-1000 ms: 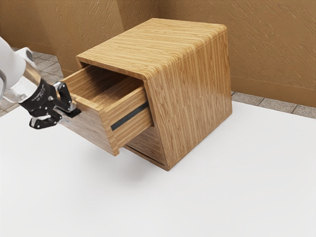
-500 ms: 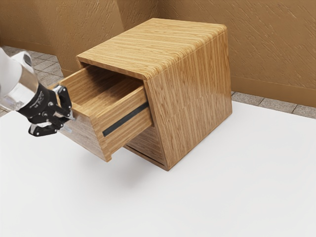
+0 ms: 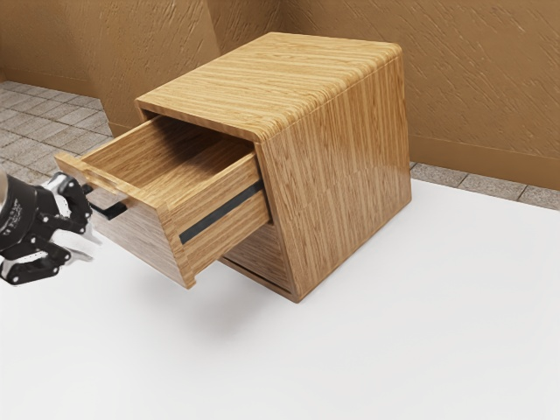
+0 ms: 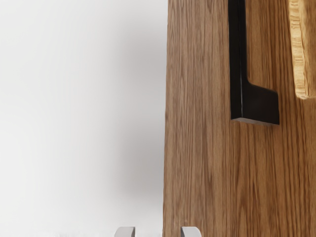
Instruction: Pull the drawer handle with one arm to open the drawer
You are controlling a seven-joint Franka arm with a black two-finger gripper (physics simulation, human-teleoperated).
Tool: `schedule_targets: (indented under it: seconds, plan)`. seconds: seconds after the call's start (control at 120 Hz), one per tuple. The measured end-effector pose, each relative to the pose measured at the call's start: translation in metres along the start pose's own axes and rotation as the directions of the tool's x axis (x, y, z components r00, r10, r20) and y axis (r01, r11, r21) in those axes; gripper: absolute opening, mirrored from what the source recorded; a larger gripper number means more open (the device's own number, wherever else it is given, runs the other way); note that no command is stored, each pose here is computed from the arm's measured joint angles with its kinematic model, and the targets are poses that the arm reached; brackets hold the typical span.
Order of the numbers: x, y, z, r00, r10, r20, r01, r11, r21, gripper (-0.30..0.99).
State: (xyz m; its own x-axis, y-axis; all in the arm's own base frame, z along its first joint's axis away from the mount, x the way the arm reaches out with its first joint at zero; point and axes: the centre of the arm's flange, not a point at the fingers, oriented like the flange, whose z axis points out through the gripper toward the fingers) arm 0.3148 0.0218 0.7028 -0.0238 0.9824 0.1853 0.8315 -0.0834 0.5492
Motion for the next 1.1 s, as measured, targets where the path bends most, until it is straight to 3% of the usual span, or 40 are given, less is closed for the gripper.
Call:
schedule_targets:
  seconds: [0.067, 0.167, 0.258, 0.383, 0.617, 1.1]
  plan:
    - [-0.026, 0.052, -0.023, 0.998, 0.056, 0.0, -0.056, 0.998, 0.007, 0.3]
    - [-0.039, 0.122, 0.026, 0.988, 0.114, 0.105, -0.128, 0.982, 0.138, 0.46]
    - [-0.051, 0.126, 0.087, 0.984, 0.114, 0.138, -0.151, 0.944, 0.293, 0.54]
    - [-0.073, 0.119, 0.101, 0.985, 0.116, 0.127, -0.156, 0.915, 0.373, 0.61]
    - [-0.088, 0.109, 0.104, 0.992, 0.072, 0.107, -0.112, 0.895, 0.432, 0.67]
    - [-0.08, 0.109, 0.092, 0.995, -0.052, 0.09, 0.007, 0.897, 0.441, 0.69]
